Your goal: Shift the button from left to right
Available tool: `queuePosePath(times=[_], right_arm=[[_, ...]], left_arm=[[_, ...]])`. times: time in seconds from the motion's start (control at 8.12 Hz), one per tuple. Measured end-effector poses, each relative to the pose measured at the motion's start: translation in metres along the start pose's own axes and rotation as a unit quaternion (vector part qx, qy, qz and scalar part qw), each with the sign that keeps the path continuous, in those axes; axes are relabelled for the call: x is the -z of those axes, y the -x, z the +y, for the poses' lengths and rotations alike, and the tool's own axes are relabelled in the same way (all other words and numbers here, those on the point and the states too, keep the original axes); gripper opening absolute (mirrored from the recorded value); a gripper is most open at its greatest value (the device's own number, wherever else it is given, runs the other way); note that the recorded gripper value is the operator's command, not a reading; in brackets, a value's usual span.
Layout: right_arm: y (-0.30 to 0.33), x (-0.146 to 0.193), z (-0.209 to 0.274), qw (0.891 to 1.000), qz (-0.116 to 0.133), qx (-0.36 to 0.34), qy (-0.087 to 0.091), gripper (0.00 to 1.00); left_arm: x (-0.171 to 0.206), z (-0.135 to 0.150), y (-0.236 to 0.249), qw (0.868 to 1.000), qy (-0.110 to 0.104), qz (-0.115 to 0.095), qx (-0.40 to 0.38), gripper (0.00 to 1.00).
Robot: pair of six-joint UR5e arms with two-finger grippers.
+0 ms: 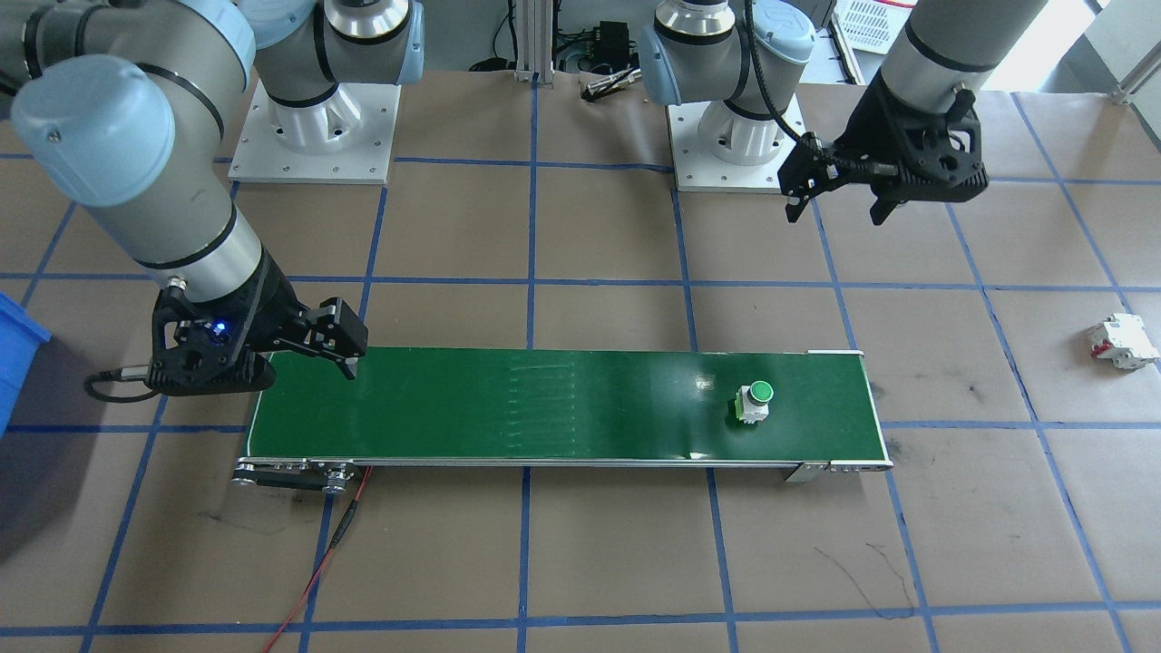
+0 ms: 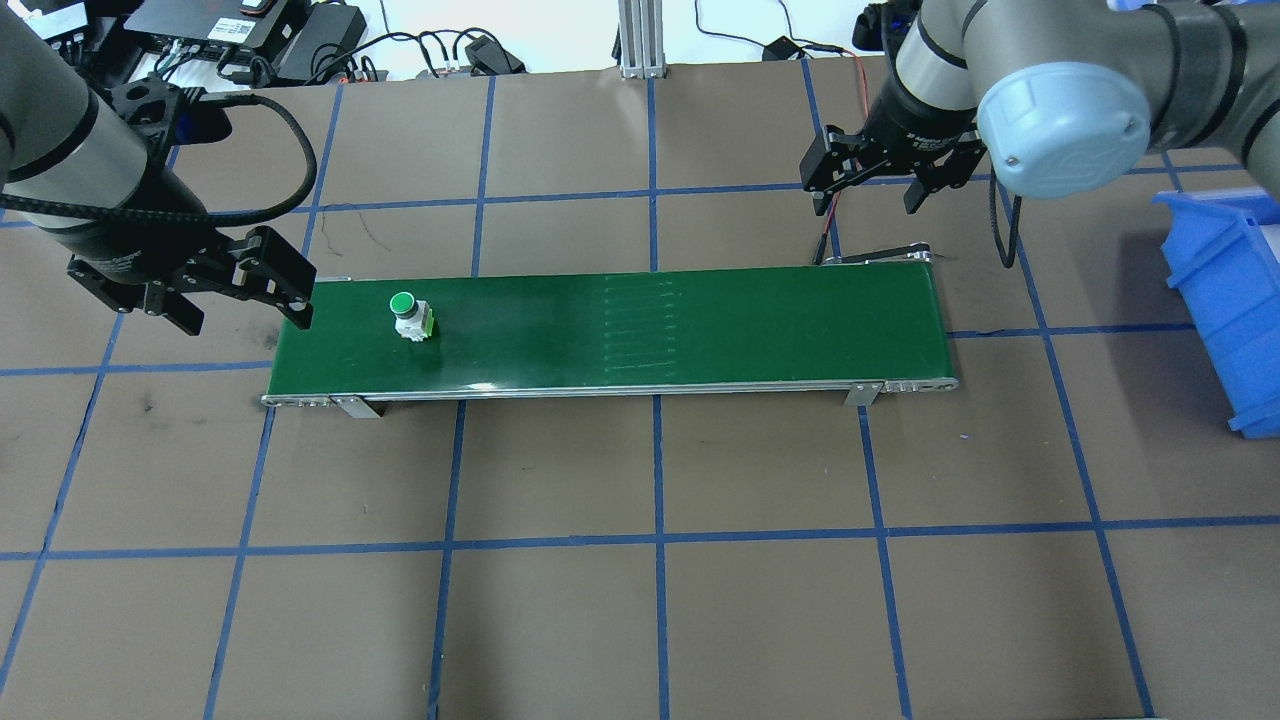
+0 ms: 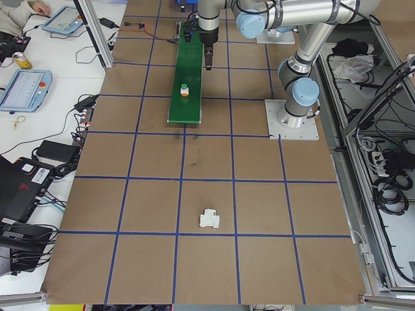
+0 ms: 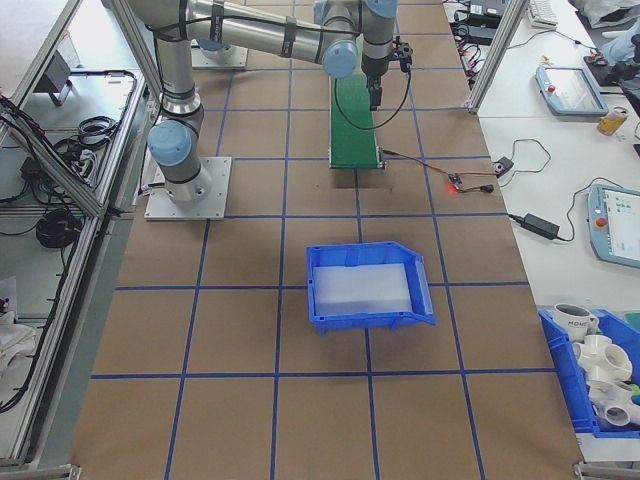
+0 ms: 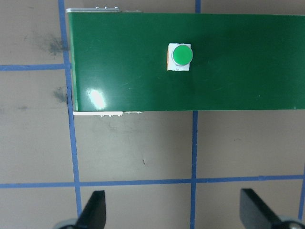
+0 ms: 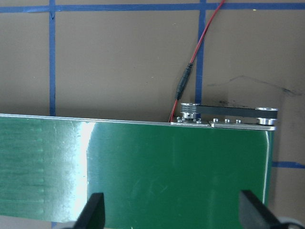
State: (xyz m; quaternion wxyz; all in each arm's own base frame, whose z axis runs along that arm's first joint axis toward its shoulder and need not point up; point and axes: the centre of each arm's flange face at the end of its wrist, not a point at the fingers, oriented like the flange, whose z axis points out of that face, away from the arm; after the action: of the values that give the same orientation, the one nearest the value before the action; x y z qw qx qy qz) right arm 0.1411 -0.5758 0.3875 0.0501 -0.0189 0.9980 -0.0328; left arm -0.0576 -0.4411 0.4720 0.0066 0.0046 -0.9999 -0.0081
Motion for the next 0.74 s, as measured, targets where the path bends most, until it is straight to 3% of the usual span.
queuePosePath(times=[0.37, 0.74], right_arm=[[0.005, -0.042, 0.008, 0.999, -0.049, 0.001, 0.011, 1.00], [0.005, -0.046, 0.010, 0.999, -0.050, 0.001, 0.009, 1.00]], left_arm=[[0.014, 0.017, -0.013, 1.000, -0.007, -0.012, -0.009, 1.00], [0.014, 0.018, -0.018, 1.000, -0.009, -0.011, -0.014, 1.00]])
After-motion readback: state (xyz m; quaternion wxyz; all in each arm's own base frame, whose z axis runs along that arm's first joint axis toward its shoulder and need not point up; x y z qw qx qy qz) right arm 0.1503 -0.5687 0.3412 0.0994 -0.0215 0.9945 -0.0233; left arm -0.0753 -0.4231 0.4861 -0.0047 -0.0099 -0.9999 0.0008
